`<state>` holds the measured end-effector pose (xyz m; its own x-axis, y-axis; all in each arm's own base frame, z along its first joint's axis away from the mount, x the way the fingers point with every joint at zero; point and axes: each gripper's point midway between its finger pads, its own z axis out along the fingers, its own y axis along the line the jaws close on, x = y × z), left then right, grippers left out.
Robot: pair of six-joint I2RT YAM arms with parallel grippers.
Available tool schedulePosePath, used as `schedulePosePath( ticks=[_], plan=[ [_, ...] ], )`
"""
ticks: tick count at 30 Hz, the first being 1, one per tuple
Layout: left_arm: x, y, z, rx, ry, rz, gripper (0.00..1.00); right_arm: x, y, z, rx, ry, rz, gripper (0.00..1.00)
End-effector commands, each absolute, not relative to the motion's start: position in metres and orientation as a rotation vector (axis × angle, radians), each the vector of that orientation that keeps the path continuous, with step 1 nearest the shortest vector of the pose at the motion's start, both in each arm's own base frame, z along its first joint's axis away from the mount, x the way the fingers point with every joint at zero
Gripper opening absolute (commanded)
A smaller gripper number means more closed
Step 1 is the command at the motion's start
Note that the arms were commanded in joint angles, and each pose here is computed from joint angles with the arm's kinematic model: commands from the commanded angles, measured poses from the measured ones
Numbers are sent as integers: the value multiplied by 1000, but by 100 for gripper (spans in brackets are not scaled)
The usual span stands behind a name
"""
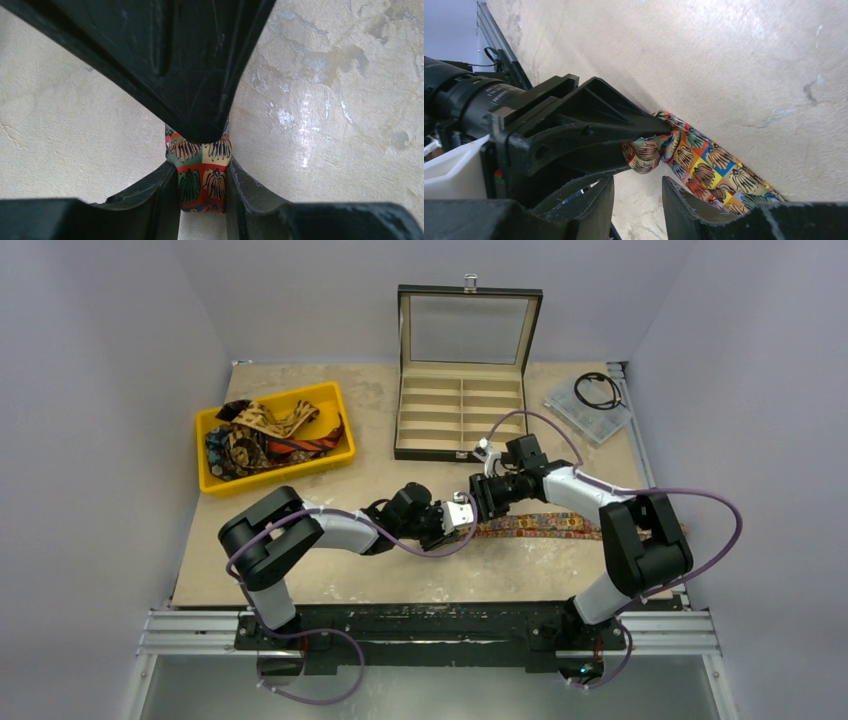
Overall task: Roll the ties
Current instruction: Roll the tie at the center of the board.
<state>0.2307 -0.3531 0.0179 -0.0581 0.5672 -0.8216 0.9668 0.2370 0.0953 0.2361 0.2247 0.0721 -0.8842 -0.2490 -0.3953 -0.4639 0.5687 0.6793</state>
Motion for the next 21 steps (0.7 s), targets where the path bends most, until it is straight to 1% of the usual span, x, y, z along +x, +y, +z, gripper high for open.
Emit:
schedulePosePath(
  ticks=[1,7,10,14,16,19,21],
  plan=[
    [215,-321,-23,1530,1896,-569,27,231,234,67,-541,2558,1305,41],
    [215,-322,-24,1538,1890,-573,27,240,242,61,-508,2548,1353,39],
    [216,-323,-24,1537,1892,-575,28,244,247,59,-492,2544,1368,35],
    [217,-325,-24,1533,1890,-576,28,243,247,53,-496,2567,1361,26],
    [217,-325,-24,1533,1892,-579,28,242,246,51,-498,2580,1366,26],
    [217,-326,-24,1530,1896,-580,28,239,247,51,-504,2584,1383,30],
    [217,-326,-24,1530,1898,-582,28,237,248,51,-506,2584,1392,30]
  ],
)
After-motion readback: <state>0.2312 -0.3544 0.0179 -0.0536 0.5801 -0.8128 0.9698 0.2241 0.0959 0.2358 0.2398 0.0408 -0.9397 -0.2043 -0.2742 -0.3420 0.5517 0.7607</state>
